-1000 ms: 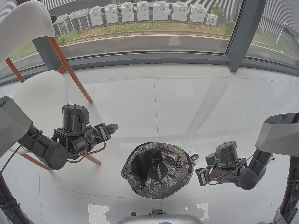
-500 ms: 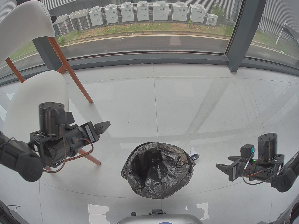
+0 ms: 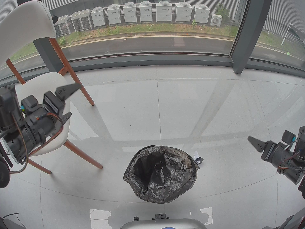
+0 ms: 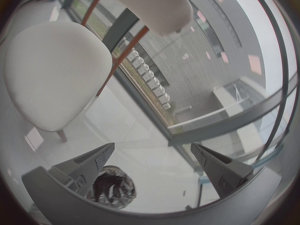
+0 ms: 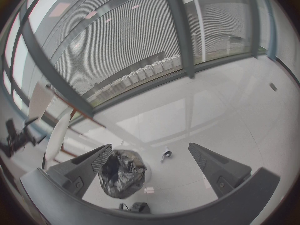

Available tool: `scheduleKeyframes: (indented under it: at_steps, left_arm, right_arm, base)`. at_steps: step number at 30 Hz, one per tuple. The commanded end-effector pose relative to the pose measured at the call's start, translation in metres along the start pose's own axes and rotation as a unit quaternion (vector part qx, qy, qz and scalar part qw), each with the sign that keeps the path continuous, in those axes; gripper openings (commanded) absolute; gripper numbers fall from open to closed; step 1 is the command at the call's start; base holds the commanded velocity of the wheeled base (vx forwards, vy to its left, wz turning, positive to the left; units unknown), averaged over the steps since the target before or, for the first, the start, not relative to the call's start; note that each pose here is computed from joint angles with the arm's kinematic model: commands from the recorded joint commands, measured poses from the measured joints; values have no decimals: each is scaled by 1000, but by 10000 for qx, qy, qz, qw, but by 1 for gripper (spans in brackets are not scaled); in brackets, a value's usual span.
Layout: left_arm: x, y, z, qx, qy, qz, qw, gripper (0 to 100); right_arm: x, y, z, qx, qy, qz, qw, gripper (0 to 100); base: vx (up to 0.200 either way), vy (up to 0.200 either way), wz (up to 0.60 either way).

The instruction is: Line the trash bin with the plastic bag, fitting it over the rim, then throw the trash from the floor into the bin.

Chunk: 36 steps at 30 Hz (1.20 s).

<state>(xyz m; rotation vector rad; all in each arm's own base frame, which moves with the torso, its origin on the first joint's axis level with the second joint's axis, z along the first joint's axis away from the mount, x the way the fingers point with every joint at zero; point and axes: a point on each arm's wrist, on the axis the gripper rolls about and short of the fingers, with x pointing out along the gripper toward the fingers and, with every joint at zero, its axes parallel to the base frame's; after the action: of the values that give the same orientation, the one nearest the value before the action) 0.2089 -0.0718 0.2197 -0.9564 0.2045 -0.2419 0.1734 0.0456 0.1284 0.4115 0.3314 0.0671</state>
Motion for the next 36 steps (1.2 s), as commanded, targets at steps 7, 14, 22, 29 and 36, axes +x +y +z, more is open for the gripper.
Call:
scheduleKeyframes:
  at_steps: [7,14,22,29,36]
  left_arm:
    - [-17,-3,24,-280,-527,-124,9981,100]
    - [-19,5,19,-290,-437,1,9986,100]
    - [-21,11,20,-365,-491,113,9981,100]
    - [-25,24,21,-383,-571,372,9969,100]
    - [-34,25,21,-453,-641,347,9963,100]
  right_arm:
    - [-52,-34,-20,110,-313,-719,9969,100]
    - [-57,-38,-19,145,-350,-862,9956,100]
    - [-59,-37,-21,-81,-270,-761,9967,100]
    - [-63,-33,-28,-353,32,-565,9978,100]
    - [-65,-33,-33,-432,257,-516,9974,100]
  base:
    - [0,0,0]
    - [0,0,0]
    - [0,0,0]
    - [-86,0,0]
    - [-200,0,0]
